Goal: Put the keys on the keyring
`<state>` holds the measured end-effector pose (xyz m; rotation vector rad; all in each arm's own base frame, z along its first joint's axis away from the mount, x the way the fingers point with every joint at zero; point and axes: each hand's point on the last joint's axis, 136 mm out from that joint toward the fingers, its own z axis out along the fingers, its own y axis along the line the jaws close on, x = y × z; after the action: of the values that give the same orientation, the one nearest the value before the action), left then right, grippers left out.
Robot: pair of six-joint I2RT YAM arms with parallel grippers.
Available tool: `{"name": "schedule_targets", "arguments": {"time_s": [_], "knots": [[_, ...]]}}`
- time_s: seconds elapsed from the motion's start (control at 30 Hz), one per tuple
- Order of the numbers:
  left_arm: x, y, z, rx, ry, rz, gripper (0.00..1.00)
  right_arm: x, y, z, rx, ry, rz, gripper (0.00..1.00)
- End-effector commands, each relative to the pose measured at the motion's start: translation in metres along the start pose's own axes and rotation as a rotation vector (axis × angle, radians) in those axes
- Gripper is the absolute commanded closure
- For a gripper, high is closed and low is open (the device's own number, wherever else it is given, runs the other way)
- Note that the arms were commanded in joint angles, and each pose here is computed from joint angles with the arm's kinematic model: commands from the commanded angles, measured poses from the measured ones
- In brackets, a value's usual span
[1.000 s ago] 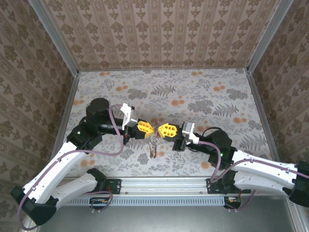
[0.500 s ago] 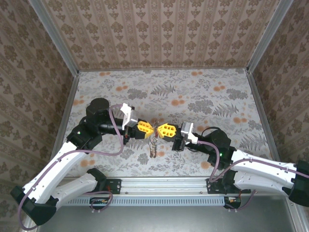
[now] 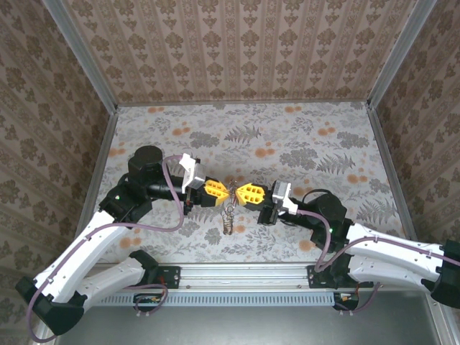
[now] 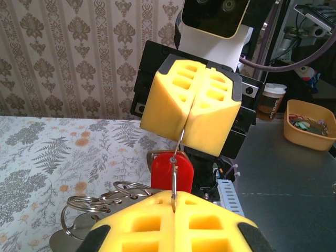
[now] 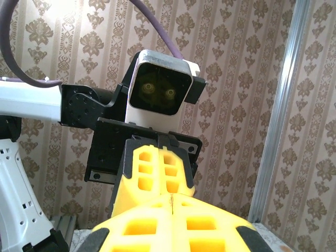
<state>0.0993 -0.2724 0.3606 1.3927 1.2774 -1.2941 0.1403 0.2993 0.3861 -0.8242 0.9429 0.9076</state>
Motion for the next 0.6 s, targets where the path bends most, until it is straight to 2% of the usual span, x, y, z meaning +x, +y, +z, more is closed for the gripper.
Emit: {"name": "schedule_targets", "arguments": {"time_s": [0.0, 0.57], "knots": [[-0.0105, -0.0042, -0.0033, 0.005, -0.032, 0.041, 1.0, -0.0094, 0.0023, -0.002, -0.008, -0.033, 0.015, 1.0], [-0.0108, -0.0045, -0.0035, 0.004, -0.033, 0.042, 1.0, -0.0044, 0.0032, 0.0037, -0.016, -0.027, 0.027, 1.0]]}}
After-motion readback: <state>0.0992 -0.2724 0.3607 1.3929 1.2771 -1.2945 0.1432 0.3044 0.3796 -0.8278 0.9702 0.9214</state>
